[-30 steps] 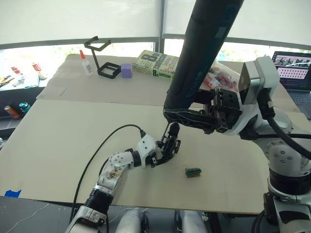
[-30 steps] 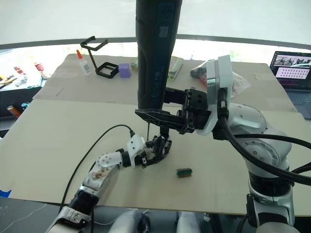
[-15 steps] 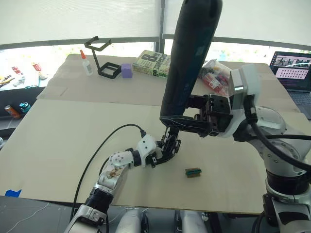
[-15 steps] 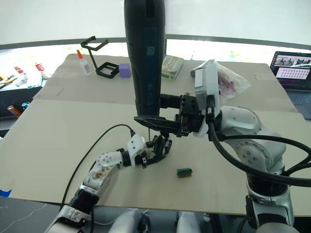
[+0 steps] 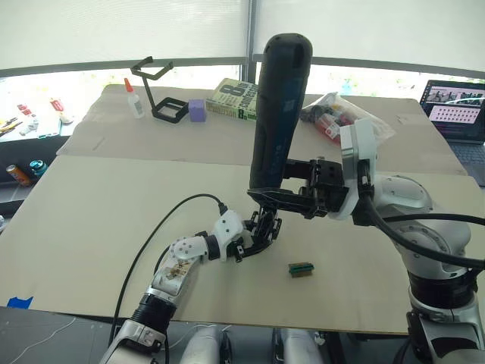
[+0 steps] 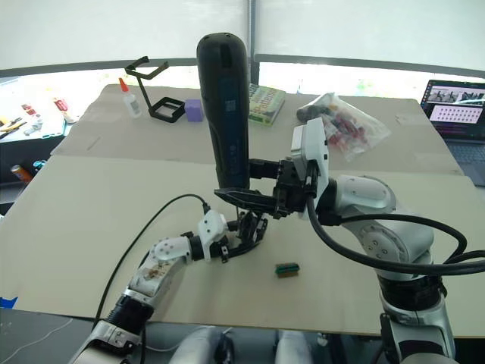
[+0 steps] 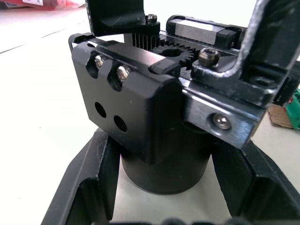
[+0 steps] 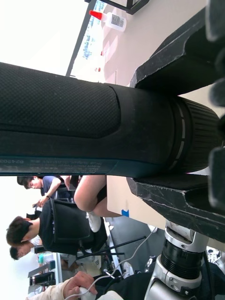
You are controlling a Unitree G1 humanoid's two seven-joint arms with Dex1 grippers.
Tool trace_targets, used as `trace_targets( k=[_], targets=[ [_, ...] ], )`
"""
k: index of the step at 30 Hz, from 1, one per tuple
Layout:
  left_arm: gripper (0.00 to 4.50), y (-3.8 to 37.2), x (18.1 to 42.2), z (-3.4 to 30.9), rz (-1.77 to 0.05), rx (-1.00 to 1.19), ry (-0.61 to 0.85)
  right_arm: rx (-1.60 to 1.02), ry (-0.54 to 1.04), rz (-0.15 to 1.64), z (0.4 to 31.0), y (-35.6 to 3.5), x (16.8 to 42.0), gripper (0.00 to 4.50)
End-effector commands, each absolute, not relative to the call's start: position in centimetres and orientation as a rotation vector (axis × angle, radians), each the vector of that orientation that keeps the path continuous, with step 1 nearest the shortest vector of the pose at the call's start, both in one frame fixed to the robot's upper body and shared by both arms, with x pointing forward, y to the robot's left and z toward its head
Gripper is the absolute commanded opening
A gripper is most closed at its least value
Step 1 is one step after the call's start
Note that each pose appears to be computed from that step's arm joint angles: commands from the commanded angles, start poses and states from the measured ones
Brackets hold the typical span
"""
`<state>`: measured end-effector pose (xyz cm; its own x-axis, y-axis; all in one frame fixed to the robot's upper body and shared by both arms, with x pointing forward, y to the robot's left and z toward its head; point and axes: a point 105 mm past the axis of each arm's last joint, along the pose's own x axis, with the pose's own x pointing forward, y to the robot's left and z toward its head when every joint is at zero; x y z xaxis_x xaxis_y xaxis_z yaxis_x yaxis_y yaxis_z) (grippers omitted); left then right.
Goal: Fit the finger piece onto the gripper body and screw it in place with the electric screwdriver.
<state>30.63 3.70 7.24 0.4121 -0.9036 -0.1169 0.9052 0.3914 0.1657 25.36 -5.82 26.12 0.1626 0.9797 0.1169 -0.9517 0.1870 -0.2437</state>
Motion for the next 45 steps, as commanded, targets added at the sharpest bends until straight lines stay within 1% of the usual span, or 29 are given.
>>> trace_targets(
  k=[1,17,45],
  targets=[
    [2.30,3.4,30.0,6.7,-1.174,0.218,0.029,-0.138,-0.342,1.377,27.2,-5.9,25.0,1.93],
    [2.30,3.3,29.6,6.5,-1.174,0.212,0.033,-0.150,-0.316,1.366,26.3,-5.6,25.4,1.93],
    [2.30,3.4,29.7,6.4,-1.174,0.214,0.040,-0.134,-0.296,1.371,25.6,-5.3,25.2,1.93]
  ],
)
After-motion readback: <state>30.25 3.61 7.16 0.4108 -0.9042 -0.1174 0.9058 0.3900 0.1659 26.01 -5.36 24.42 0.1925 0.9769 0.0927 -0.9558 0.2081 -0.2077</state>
